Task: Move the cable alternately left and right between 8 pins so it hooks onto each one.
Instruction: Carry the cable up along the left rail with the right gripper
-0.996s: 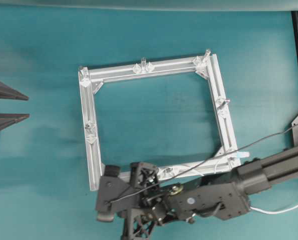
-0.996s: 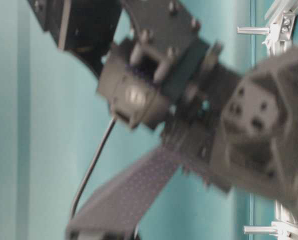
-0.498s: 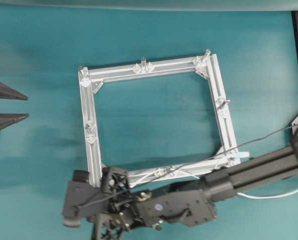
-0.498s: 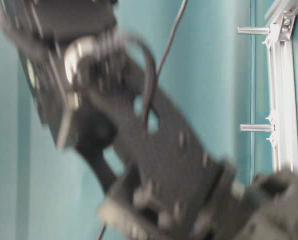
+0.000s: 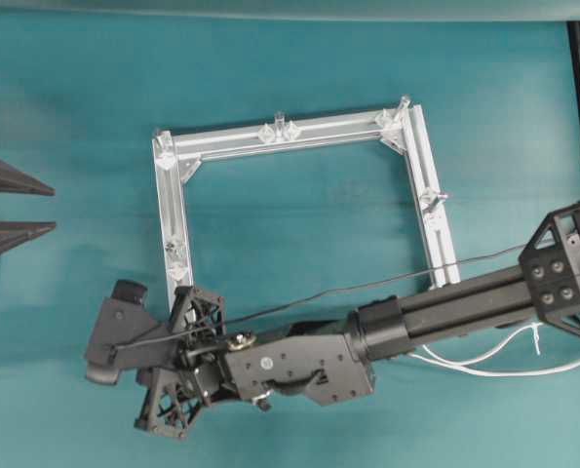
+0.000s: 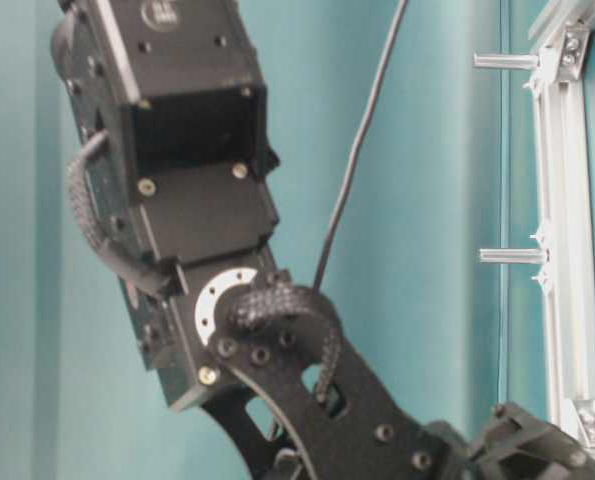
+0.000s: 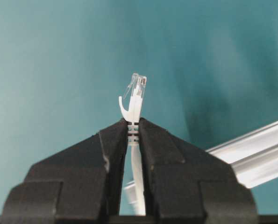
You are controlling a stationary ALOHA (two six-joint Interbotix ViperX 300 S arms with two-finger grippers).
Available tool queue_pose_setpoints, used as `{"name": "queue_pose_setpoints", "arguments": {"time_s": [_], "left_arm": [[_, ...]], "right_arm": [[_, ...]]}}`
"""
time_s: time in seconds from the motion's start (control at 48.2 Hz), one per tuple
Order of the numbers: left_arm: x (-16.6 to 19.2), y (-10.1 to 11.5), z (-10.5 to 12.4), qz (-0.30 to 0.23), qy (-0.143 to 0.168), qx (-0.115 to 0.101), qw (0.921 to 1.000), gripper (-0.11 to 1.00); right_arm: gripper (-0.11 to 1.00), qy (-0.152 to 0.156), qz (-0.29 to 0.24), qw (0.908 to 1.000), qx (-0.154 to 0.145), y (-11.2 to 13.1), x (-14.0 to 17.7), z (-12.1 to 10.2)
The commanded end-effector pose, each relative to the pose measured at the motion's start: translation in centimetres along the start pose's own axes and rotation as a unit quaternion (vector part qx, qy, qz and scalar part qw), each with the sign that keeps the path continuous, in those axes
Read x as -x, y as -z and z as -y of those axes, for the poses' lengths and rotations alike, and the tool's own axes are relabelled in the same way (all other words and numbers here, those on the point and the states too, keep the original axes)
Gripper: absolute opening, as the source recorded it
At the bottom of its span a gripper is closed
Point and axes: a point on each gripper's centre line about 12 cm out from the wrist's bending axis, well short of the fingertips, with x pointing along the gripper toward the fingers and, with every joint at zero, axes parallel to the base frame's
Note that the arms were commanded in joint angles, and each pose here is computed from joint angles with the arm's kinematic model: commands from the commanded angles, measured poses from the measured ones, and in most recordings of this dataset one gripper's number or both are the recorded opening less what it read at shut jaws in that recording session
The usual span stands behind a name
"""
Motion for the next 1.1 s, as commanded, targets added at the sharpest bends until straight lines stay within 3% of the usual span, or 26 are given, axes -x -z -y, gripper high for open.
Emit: {"name": "queue_pose_setpoints", "arguments": {"time_s": [0.0,0.249,0.519,0.685,1.079], "left_arm": [[0.0,-0.4,0.0,0.008,0.001,-0.003,1.0,0.64],[-0.1,-0.2,0.0,0.011,0.0,-0.003,0.9999,0.64],[-0.1,-0.2,0.0,0.011,0.0,-0.003,0.9999,0.64],[-0.1,-0.1,0.0,0.01,0.0,-0.003,0.9999,0.64],[-0.1,-0.2,0.0,0.011,0.0,-0.003,0.9999,0.64]], "right_arm": [[0.1,0.002,0.019,0.9997,-0.018,-2.2,1.5,0.7],[0.1,0.024,0.017,0.9984,-0.048,-3.0,1.9,2.4],[0.1,0.051,0.031,0.9926,-0.106,-3.9,2.7,5.2],[0.1,0.062,0.02,0.9913,-0.115,-2.5,3.7,6.0],[0.1,0.099,-0.003,0.9803,-0.171,1.6,5.9,9.2]]}}
